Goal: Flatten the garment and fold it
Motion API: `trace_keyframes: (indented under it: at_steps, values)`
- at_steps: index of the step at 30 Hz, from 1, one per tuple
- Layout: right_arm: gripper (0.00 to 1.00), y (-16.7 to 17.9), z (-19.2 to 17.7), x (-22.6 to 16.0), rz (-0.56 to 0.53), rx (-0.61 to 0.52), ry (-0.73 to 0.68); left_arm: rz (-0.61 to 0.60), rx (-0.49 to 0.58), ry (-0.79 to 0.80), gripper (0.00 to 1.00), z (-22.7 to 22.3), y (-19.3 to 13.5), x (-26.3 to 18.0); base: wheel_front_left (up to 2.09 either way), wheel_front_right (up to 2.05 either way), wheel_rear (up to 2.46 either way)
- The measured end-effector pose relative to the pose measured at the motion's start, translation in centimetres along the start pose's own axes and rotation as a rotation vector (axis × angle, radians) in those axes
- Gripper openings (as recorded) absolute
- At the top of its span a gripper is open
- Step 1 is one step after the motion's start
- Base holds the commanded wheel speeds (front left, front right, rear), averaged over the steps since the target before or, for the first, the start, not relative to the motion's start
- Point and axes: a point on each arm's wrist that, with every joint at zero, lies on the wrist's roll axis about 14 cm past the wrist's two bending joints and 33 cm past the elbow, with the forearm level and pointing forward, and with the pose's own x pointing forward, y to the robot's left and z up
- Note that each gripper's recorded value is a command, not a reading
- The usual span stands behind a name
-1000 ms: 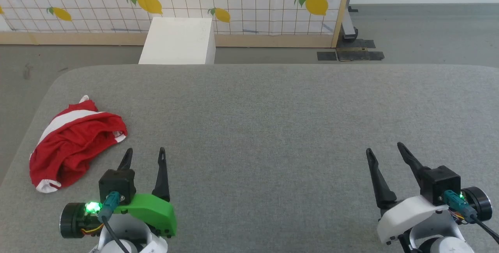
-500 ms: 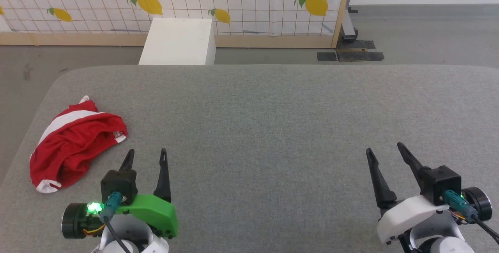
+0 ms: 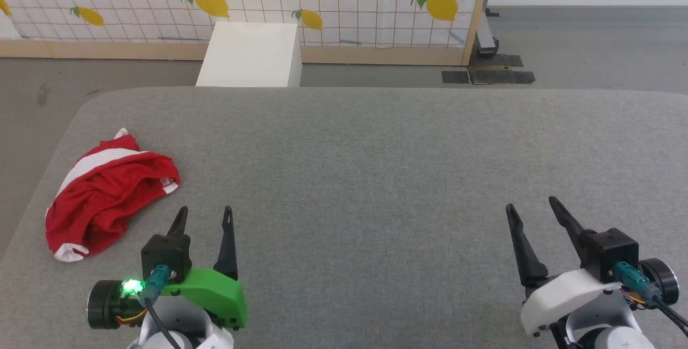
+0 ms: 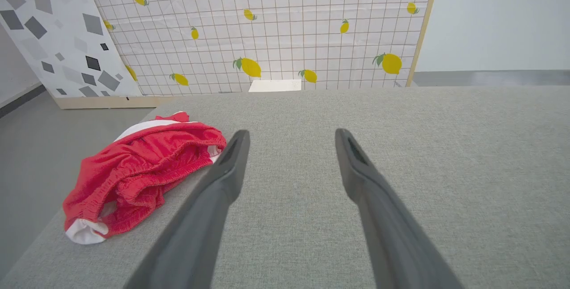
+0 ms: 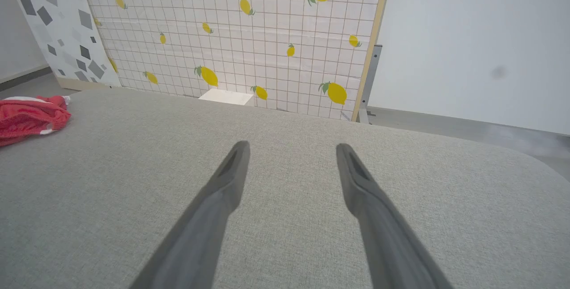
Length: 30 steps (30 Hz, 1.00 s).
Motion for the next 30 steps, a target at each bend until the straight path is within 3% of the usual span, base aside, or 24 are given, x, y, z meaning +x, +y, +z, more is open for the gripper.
trace_keyframes:
  at_steps: [11, 30]
  values:
    - [1.0, 1.9, 0.1, 0.8, 0.059, 0.021, -0.005, 0.047, 0.012, 0.014, 1.0, -0.3, 1.6, -0.8, 0.0, 0.0, 0.0]
    - [1.0, 8.8, 0.6, 2.9, 0.266, 0.067, -0.02, 0.201, 0.032, 0.031, 1.0, -0.6, 6.7, -4.5, 0.0, 0.0, 0.0]
